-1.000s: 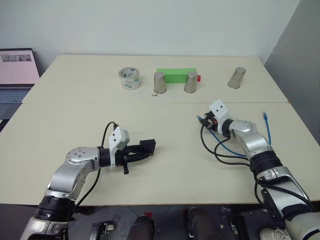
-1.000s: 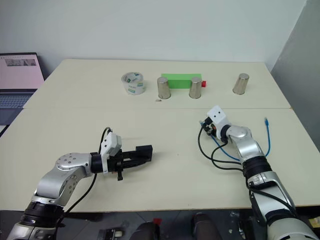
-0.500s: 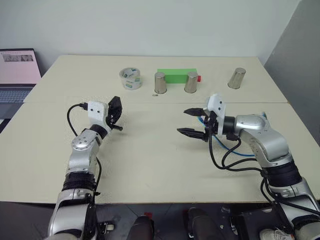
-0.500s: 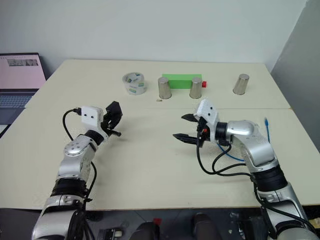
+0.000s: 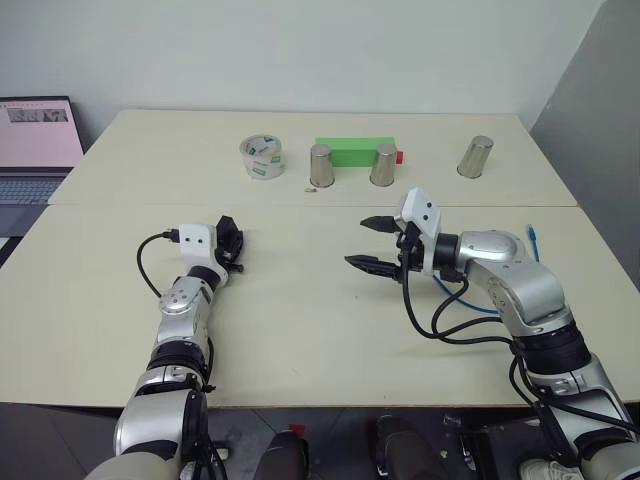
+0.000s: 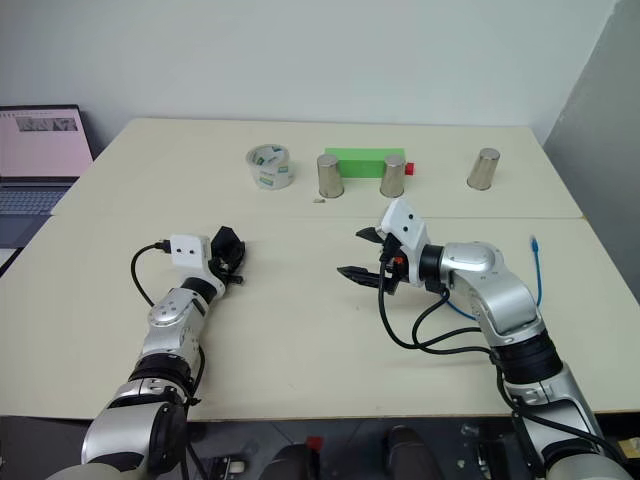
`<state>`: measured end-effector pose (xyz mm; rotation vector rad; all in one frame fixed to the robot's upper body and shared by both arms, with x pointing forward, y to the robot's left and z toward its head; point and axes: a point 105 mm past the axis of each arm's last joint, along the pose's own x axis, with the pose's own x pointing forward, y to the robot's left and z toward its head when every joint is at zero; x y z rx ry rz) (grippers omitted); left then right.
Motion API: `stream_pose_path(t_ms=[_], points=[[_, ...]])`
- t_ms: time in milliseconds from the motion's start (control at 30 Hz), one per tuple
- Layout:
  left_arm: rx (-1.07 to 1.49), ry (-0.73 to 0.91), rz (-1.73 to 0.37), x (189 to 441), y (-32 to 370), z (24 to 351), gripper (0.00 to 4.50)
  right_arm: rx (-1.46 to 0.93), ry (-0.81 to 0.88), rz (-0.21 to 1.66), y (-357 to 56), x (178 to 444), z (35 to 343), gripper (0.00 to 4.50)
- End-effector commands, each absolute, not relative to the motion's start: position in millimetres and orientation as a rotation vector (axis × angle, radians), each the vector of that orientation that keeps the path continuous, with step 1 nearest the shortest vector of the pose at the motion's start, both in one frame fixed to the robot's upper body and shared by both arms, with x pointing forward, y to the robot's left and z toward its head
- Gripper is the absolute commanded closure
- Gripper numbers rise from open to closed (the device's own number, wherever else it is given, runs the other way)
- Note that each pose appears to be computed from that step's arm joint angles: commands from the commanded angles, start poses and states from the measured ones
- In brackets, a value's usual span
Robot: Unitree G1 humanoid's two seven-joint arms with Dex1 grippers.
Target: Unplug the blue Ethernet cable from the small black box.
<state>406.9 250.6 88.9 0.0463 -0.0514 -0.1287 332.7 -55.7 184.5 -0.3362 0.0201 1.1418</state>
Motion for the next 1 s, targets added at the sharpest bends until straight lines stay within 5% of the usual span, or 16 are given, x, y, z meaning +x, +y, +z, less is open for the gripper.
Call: stream_pose_path(t_ms=[33, 167, 467, 633, 1000], points=[[0.087, -0.044, -0.116, 396, 259, 83, 1.32, -0.352, -0.022, 1.146, -55, 328, 195, 0.49], [0.118, -0.030, -0.095, 384, 267, 85, 0.43, -0.352, -0.020, 1.145, -56, 327, 195, 0.49], [0.346, 0.081, -0.343, 326, 270, 131, 0.43, -0.318, 0.055, 1.001, -103, 325, 183, 0.49], [0.410, 0.123, -0.415, 314, 282, 159, 0.43, -0.319, 0.115, 0.942, -138, 320, 179, 0.49], [0.480, 0.231, -0.550, 296, 298, 164, 0.43, -0.382, 0.180, 0.851, -177, 325, 179, 0.49]])
